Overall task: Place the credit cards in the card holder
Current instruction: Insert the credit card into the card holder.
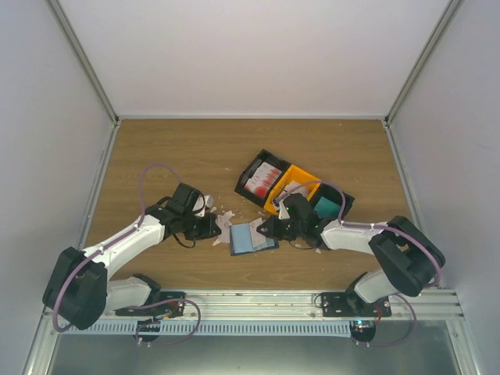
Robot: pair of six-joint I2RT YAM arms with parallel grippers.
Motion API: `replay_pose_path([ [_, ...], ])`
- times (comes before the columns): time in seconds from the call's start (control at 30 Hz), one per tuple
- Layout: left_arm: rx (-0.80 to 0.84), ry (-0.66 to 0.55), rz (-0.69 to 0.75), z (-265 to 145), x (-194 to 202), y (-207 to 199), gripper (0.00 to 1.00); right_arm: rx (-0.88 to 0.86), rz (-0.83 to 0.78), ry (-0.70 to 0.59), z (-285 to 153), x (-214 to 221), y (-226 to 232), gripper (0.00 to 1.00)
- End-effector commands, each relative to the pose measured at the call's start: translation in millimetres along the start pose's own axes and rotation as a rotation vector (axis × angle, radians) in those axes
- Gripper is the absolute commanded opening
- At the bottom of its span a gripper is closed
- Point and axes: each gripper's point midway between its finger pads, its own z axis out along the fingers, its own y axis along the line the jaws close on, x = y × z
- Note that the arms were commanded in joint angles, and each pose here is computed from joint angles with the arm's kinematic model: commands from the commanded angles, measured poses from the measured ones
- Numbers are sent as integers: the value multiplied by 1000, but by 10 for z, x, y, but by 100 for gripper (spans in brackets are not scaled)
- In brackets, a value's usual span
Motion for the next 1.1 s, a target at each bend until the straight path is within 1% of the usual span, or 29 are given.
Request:
replay_pose_path([
  [0.0, 76, 7, 0, 75, 35, -83, 0, 9, 23, 4, 38, 13, -67, 0],
  [0.13, 114, 21, -16, 148, 108, -75, 0, 14, 28, 7, 48, 27, -93, 1],
  [0.47, 34, 53, -92, 302, 275, 216, 0, 7, 64, 42, 112, 125, -170, 1],
  [0.8, 8, 78, -100, 353, 371, 307, 0, -61, 73, 57, 163, 171, -119, 0],
  [1.07, 0, 81, -96, 357, 389, 320, 0, -44, 107, 54, 225, 176, -199, 0],
])
